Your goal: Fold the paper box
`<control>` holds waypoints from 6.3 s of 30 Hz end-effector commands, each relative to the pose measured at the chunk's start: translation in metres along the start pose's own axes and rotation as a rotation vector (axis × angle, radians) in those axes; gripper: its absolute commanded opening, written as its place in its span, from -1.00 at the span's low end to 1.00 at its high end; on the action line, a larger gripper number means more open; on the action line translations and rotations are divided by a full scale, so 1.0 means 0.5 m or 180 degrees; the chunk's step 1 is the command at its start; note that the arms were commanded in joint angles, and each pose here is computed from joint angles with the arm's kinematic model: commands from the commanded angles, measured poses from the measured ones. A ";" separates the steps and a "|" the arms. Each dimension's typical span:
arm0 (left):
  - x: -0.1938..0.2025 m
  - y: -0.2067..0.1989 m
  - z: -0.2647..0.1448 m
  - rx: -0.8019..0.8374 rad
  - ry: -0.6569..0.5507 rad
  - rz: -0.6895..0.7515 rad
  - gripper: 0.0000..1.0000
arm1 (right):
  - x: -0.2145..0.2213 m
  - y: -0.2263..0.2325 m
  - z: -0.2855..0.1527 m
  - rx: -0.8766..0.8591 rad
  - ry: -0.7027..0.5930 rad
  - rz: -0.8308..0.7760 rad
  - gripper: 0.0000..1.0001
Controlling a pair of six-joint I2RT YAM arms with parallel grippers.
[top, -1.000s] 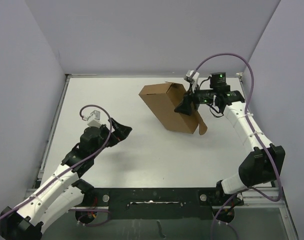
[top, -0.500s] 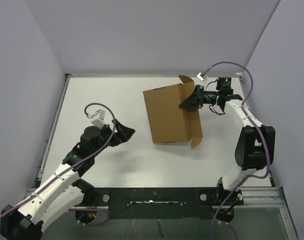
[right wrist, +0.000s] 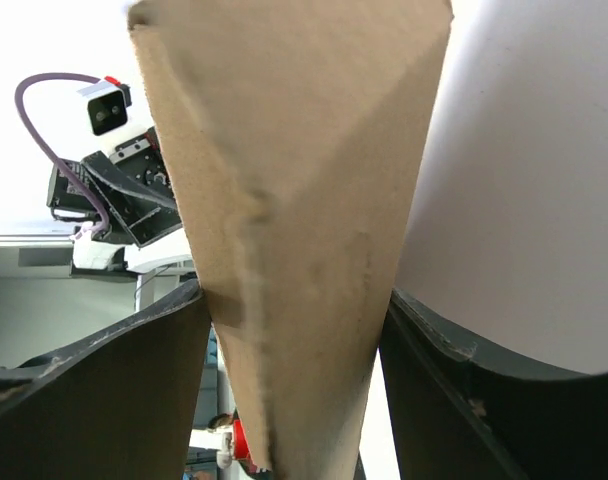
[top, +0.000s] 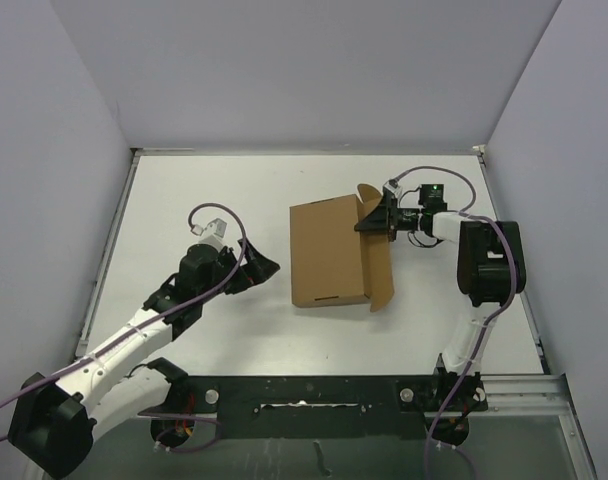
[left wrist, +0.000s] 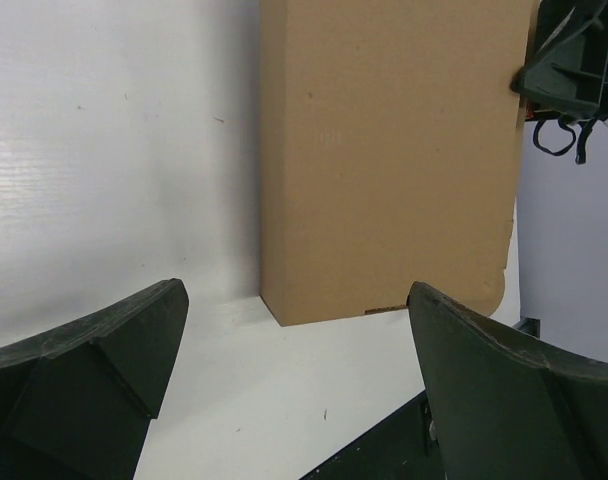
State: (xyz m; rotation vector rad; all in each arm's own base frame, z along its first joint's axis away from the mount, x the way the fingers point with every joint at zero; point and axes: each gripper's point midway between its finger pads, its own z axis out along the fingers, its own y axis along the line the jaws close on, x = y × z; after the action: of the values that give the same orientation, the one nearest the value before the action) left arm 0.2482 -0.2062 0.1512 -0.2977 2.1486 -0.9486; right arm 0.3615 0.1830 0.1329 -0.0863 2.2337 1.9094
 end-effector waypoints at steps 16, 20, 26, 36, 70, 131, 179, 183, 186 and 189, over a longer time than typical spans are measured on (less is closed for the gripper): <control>-0.074 -0.077 0.011 0.0039 -0.0115 0.0281 0.85 | 0.025 -0.133 -0.077 0.1299 0.0200 -0.0667 0.77; -0.083 -0.079 -0.001 0.0007 -0.0144 0.0357 0.85 | 0.033 -0.146 -0.132 0.1531 0.0167 -0.0881 0.83; -0.080 -0.091 -0.001 0.0084 -0.0102 0.0395 0.84 | 0.037 -0.140 -0.199 0.1835 0.0092 -0.1292 0.78; -0.059 -0.120 0.046 0.0486 -0.0053 0.0289 0.83 | 0.061 -0.057 -0.171 0.1213 -0.0057 -0.1514 -0.37; -0.030 -0.120 0.004 0.0656 -0.0136 0.0737 0.82 | 0.180 0.098 -0.057 0.0589 0.0646 -0.3658 -0.20; 0.044 0.017 0.188 -0.0011 0.0287 0.0824 0.65 | 0.388 -0.106 -0.016 0.0451 0.2467 -0.5528 -0.64; 0.079 0.065 0.204 -0.0159 0.0617 0.0579 0.21 | 0.361 -0.112 -0.039 0.0723 0.2314 -0.4764 -0.87; 0.077 0.067 0.205 -0.0149 0.0617 0.0554 0.19 | 0.360 -0.112 -0.042 0.0730 0.2287 -0.4716 -0.87; 0.076 0.064 0.206 -0.0129 0.0616 0.0548 0.18 | 0.359 -0.116 -0.043 0.0750 0.2281 -0.4653 -0.86; 0.076 0.061 0.207 -0.0110 0.0622 0.0548 0.17 | 0.357 -0.114 -0.041 0.0754 0.2269 -0.4608 -0.88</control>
State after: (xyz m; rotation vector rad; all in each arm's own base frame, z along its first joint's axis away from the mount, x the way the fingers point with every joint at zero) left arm 0.2859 -0.2568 0.0580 -0.0326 2.3605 -0.8758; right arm 0.1907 0.1654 0.0395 -1.9472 1.6098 0.7563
